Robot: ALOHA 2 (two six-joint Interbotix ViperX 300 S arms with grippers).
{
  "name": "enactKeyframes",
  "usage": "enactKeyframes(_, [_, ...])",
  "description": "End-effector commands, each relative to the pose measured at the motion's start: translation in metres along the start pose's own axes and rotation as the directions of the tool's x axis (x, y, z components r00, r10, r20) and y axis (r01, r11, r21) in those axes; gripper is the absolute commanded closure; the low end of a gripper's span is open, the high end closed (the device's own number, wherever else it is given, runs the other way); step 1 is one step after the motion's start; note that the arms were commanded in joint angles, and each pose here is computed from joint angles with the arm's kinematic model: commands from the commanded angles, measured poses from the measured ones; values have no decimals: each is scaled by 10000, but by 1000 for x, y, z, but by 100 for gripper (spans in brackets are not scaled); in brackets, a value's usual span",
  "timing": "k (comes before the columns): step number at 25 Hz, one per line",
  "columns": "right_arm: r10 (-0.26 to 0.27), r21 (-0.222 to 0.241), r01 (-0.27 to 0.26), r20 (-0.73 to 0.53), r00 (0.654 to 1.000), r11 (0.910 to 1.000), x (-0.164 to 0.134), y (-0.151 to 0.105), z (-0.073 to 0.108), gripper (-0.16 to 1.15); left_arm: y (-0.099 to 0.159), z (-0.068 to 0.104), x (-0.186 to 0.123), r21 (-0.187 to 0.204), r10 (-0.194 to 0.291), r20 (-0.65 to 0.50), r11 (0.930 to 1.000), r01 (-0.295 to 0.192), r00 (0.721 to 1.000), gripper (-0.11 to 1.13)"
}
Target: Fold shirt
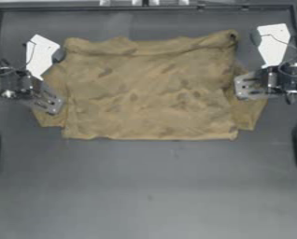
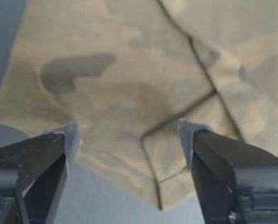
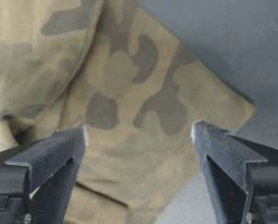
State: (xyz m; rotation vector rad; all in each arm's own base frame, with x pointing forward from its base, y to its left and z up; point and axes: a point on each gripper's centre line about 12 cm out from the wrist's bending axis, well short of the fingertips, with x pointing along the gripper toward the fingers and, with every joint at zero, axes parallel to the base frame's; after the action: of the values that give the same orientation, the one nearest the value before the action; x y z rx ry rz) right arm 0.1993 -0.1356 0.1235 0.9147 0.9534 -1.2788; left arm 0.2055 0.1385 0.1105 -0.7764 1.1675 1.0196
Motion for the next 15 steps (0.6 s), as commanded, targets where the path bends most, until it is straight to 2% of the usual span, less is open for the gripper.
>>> enactKeyframes(1, [216, 21, -216, 170, 9996, 9998, -5, 3, 5, -1, -5, 9, -2, -30, -201, 75, 9998, 201, 9998, 5])
enactKeyframes(7, [374, -45, -373, 240, 9990, 9993, -5, 5, 5, -1, -5, 9, 7, 47, -42, -111, 10000, 42, 9999, 5])
enactKeyframes(10, [400, -53, -398, 261, 9989, 9992, -5, 6, 6, -1, -7, 8, 10, -20, -157, -74, 9999, 157, 9998, 6])
enactKeyframes(13, [387, -73, -386, 253, 9989, 9992, -5, 5, 6, -1, -7, 8, 11, -80, -274, -22, 9996, 273, 9996, 17])
enactKeyframes(15, [387, -103, -385, 253, 9989, 9992, -5, 5, 6, -1, -6, 5, 12, -90, -265, -99, 9996, 264, 9996, 30])
